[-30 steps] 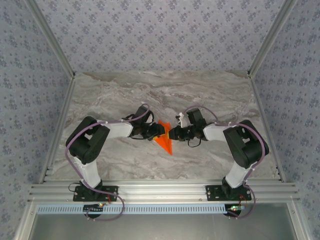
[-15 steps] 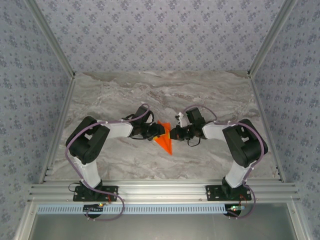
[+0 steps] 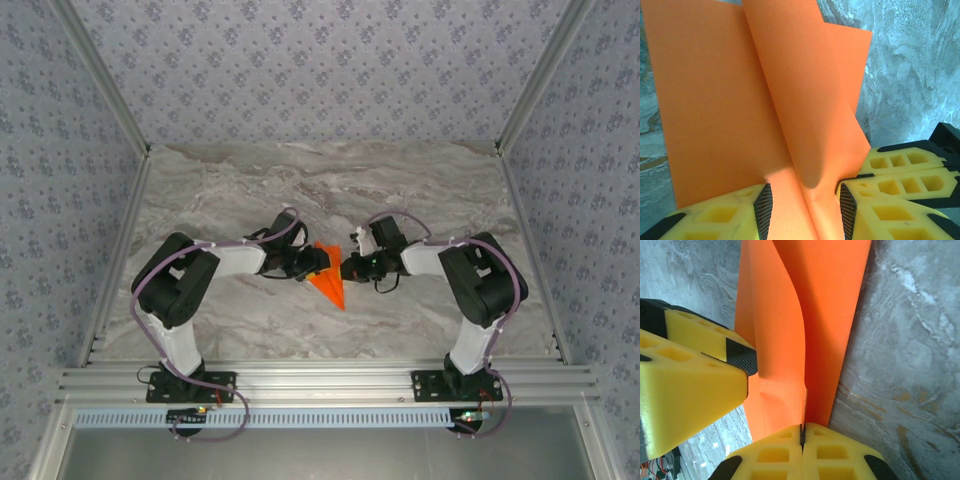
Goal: Fold a paper plane with a square sheet of paper (fold left side to right side)
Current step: Fourth fold the wing at the center of the table.
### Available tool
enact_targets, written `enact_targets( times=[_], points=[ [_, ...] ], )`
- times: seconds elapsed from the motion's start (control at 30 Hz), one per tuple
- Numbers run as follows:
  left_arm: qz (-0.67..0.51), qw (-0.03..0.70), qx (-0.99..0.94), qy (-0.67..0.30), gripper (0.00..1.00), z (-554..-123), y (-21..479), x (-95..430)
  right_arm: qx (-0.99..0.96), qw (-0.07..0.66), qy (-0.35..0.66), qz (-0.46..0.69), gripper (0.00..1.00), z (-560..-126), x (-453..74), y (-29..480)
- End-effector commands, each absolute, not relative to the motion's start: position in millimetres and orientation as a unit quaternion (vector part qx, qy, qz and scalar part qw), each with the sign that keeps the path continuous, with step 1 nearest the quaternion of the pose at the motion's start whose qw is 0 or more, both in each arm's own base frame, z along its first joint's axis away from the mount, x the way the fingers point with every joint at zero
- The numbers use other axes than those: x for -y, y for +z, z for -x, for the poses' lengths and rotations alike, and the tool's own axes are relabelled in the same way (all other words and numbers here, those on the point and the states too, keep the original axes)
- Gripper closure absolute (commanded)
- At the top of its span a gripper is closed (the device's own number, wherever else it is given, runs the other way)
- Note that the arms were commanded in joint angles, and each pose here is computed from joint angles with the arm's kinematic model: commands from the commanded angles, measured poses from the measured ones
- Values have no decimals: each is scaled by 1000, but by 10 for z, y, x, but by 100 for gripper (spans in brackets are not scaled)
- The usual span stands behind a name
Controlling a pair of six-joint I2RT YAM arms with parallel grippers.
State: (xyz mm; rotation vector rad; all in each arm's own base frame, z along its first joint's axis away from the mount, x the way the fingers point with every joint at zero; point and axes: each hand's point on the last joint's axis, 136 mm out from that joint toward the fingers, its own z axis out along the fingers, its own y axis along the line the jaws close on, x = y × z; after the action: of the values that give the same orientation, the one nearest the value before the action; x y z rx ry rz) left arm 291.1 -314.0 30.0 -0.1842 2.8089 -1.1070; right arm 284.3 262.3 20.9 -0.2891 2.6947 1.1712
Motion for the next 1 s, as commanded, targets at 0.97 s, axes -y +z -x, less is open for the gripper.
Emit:
enact_targets(
  times=[0.97],
  points=[
    [-12,83,-918,-387,79,-3085,699,3374,-944,41,312,100,97,-2674,-2462,-147]
  ],
)
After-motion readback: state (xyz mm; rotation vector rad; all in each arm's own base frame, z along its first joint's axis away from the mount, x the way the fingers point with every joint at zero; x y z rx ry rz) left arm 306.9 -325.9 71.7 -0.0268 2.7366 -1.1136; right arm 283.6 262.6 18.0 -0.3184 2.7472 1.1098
